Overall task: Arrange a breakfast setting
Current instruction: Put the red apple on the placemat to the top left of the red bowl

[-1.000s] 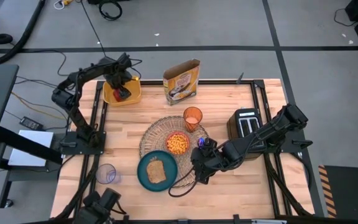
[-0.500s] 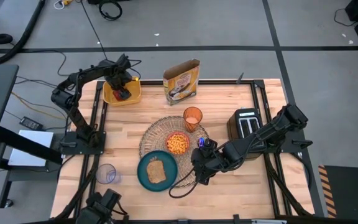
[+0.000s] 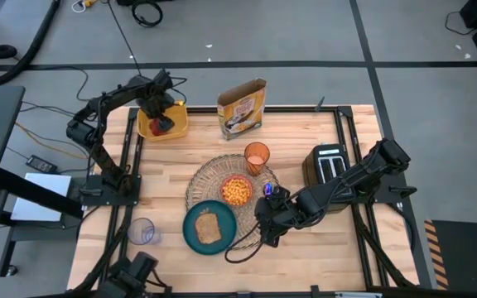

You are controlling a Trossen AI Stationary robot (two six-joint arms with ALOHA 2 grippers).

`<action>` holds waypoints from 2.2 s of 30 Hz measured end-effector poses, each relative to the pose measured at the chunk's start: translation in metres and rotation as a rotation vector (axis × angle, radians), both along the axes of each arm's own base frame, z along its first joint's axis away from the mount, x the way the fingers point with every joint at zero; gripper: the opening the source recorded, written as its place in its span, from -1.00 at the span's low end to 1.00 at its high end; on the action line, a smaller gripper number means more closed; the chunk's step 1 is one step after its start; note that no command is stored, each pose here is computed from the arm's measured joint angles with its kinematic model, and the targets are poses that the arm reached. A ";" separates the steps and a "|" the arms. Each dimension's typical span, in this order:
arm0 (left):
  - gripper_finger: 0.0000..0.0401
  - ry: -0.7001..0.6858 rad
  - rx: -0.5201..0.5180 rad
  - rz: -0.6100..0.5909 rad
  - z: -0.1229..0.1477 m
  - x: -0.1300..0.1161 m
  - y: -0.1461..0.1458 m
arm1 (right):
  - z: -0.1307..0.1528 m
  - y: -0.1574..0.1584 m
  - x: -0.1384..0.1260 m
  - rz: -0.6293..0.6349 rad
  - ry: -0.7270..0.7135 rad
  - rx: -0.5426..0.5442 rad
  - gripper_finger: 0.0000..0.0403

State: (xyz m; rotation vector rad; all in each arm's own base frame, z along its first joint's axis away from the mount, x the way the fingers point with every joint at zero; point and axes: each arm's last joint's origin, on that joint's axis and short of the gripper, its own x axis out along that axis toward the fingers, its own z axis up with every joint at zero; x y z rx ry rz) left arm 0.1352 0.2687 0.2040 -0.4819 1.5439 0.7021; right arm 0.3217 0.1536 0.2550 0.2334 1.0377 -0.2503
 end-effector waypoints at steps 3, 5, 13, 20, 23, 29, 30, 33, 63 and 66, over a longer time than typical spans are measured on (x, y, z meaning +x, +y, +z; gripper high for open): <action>0.56 -0.015 0.005 -0.016 0.000 0.002 0.000 | 0.000 0.001 0.000 0.006 0.005 0.012 0.74; 0.52 -0.031 0.002 -0.018 0.000 0.003 0.000 | 0.000 0.002 -0.001 0.007 0.006 0.014 0.74; 0.46 -0.006 -0.005 -0.015 0.001 0.002 -0.001 | 0.000 0.003 -0.001 0.001 0.006 0.022 0.74; 0.69 -0.002 -0.017 0.035 0.002 0.001 -0.003 | 0.000 0.003 -0.001 0.000 0.006 0.023 0.74; 0.75 -0.024 0.005 0.082 0.000 0.002 0.000 | 0.000 0.003 -0.001 -0.002 0.005 0.024 0.74; 0.77 -0.039 0.044 0.141 -0.017 0.002 0.000 | 0.000 0.003 -0.001 -0.006 0.005 0.027 0.74; 0.77 -0.040 0.045 0.146 -0.020 0.001 -0.001 | 0.000 0.003 -0.002 -0.005 0.005 0.027 0.74; 0.77 -0.054 0.068 0.170 -0.026 0.001 -0.001 | 0.000 0.004 -0.002 -0.004 0.005 0.028 0.74; 0.64 -0.033 0.070 0.292 0.027 0.007 0.003 | 0.021 0.007 -0.019 0.038 -0.073 -0.098 0.73; 0.64 -0.158 0.138 0.296 0.068 0.005 -0.012 | 0.029 0.010 -0.023 0.055 -0.146 -0.207 0.73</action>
